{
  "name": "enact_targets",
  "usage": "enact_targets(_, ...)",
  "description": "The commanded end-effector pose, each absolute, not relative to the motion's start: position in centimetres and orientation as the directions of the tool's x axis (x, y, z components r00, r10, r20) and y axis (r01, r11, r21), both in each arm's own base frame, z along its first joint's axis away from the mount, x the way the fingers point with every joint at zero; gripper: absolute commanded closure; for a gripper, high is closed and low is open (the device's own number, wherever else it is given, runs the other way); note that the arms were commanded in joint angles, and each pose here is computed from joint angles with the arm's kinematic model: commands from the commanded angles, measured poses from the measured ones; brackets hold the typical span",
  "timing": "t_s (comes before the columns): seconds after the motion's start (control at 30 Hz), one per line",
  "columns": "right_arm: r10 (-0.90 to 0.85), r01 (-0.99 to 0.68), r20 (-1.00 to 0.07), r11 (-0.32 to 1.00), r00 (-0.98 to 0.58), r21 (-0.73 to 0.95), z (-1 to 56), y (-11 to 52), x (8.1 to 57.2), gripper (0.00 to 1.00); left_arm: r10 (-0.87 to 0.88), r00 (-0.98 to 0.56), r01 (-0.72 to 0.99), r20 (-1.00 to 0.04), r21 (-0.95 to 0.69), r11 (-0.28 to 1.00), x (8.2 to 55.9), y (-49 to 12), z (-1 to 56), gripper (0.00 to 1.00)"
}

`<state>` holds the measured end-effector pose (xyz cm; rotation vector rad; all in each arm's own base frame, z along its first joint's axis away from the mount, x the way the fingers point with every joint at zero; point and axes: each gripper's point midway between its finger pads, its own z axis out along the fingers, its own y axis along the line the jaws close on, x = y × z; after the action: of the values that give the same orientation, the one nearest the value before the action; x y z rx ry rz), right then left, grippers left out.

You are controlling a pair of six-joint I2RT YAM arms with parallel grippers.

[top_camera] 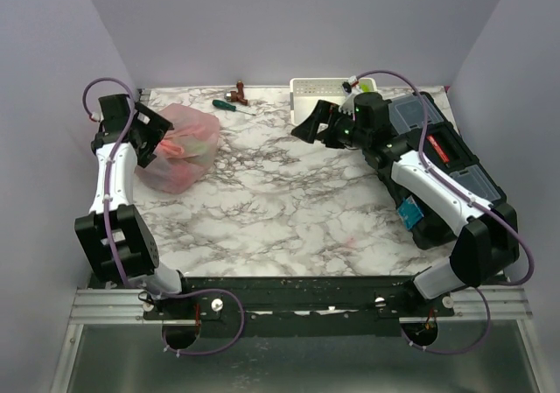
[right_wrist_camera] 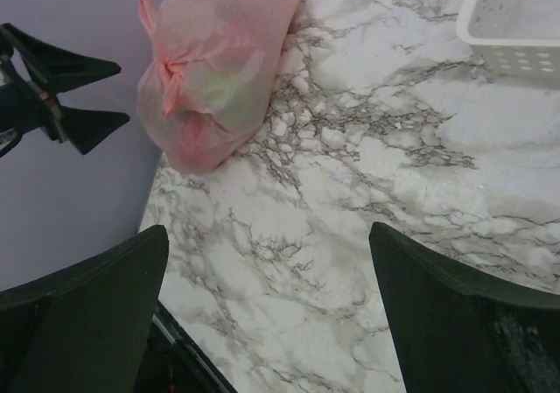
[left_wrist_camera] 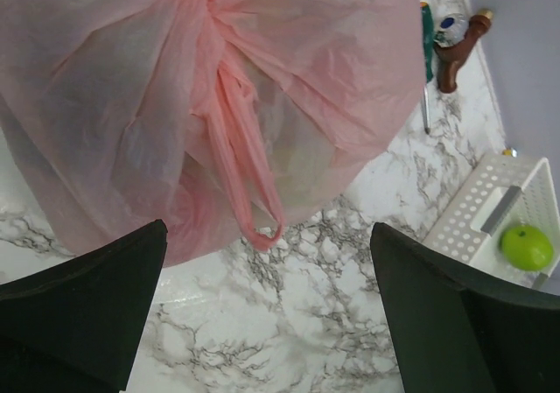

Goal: Take the fake fruits out of the plastic bag
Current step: Move the plastic bag to the center of the board.

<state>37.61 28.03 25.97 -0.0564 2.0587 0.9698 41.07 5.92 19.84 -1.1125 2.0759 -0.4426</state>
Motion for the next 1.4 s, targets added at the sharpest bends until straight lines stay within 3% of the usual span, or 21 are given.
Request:
enact_targets(0.0, 0.286, -0.412, -0.668, 0.604, -0.687, 0.682, 25.8, 29.9, 36.6, 0.0, -0.844, -0.331, -0.698, -0.423, -0.492, 0.52, 40.8, 8.1, 17.3, 0.01)
enact_targets(0.2, 0.281, -0.388, -0.648, 0.611, -0.708, 0.69, 24.6, 29.8, 36.2, 0.0, -0.847, -0.338, -0.737, -0.411, -0.443, 0.51, 40.5, 8.7, 15.7, 0.03)
enact_targets(0.4, 0.309, -0.361, -0.654, 0.637, -0.69, 0.681, 24.9, 28.9, 36.2, 0.0, -0.882, -0.318, -0.787, -0.348, -0.423, 0.45, 39.5, 7.9, 13.7, 0.19)
enact_targets(0.7, 0.317, -0.353, -0.649, 0.636, -0.691, 0.687, 24.9, 28.7, 35.9, 0.0, -0.849, -0.417, -0.758, -0.324, -0.393, 0.521, 41.1, 6.2, 11.4, 0.14)
enact_targets(0.93, 0.324, -0.336, -0.627, 0.626, -0.709, 0.704, 24.1, 28.8, 35.6, 0.0, -0.82, -0.5, -0.66, -0.277, -0.492, 0.568, 42.6, 2.8, 11.1, 0.49)
enact_targets(0.97, 0.325, -0.332, -0.622, 0.625, -0.713, 0.707, 24.0, 28.8, 35.5, 0.0, -0.814, -0.515, -0.646, -0.271, -0.502, 0.575, 42.7, 2.2, 11.2, 0.57)
enact_targets(1.0, 0.328, -0.326, -0.616, 0.624, -0.716, 0.71, 23.9, 28.8, 35.5, 0.0, -0.805, -0.532, -0.626, -0.262, -0.518, 0.582, 42.8, 1.5, 11.4, 0.73)
enact_targets(1.03, 0.33, -0.322, -0.613, 0.624, -0.718, 0.712, 23.8, 28.7, 35.3, 0.0, -0.797, -0.546, -0.607, -0.258, -0.533, 0.589, 42.8, 0.7, 11.7, 0.77)
enact_targets(1.2, 0.32, -0.273, -0.601, 0.67, -0.733, 0.69, 22.4, 27.9, 35.1, 0.0, -0.717, -0.628, -0.485, -0.302, -0.569, 0.664, 42.9, -3.7, 13.5, 0.82)
enact_targets(1.37, 0.308, -0.255, -0.601, 0.697, -0.738, 0.67, 21.8, 27.2, 34.6, 0.0, -0.601, -0.739, -0.344, -0.304, -0.597, 0.725, 41.7, -10.7, 14.5, 0.92)
